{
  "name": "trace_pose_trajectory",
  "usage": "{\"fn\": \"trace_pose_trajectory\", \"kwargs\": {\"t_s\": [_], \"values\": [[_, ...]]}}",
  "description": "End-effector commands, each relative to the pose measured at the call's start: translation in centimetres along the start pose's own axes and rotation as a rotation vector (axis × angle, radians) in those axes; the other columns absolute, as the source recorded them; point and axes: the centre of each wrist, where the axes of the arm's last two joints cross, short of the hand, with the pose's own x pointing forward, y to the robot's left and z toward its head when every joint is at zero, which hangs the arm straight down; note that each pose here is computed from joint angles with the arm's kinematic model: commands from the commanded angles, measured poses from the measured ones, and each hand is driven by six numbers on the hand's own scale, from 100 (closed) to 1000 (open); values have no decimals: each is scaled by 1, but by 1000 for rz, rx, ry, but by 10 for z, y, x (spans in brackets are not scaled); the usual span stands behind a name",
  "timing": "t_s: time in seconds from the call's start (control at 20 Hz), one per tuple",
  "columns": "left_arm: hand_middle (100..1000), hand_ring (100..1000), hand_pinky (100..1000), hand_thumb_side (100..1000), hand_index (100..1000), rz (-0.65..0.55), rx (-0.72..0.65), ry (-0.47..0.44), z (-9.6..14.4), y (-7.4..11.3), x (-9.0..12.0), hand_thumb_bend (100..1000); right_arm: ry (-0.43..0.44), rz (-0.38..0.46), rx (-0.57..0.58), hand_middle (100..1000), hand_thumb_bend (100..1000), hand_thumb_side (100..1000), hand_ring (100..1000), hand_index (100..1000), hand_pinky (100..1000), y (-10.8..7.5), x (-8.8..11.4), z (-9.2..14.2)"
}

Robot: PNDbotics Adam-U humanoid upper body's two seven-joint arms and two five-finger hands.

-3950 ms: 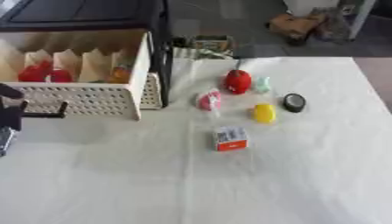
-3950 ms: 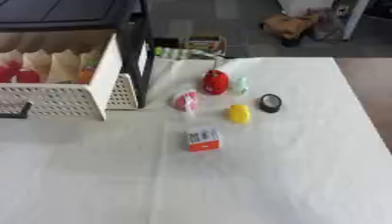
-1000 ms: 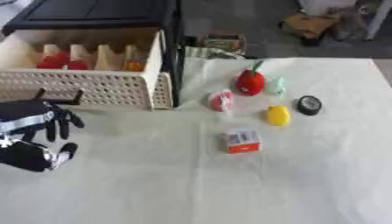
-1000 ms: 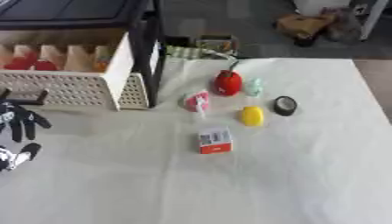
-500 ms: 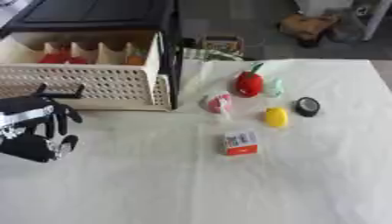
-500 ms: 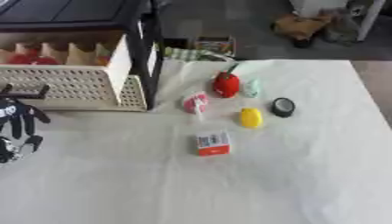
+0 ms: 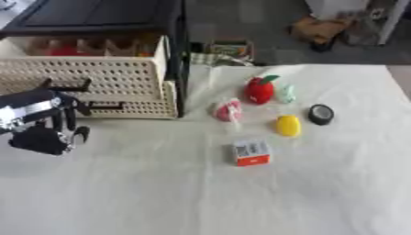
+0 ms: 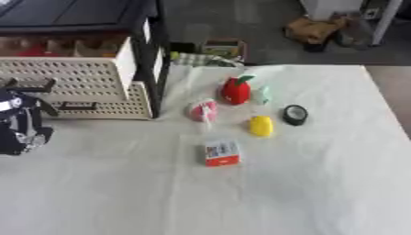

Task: Pick up objects from table and place into drawer.

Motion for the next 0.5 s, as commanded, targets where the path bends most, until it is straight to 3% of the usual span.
{"fn": "trace_pose_trajectory", "kwargs": {"t_s": [0.05,0.5], "values": [[534,486,293,408,846,0,45,-2,1,14,1,105,-30,8,-8,616,167,861,632,719,752,-5,6,-5],[525,467,283,408,861,44,51,-39,-5,18,5,105,-31,4,3,618,223,869,635,721,755,-5,6,-5]]}}
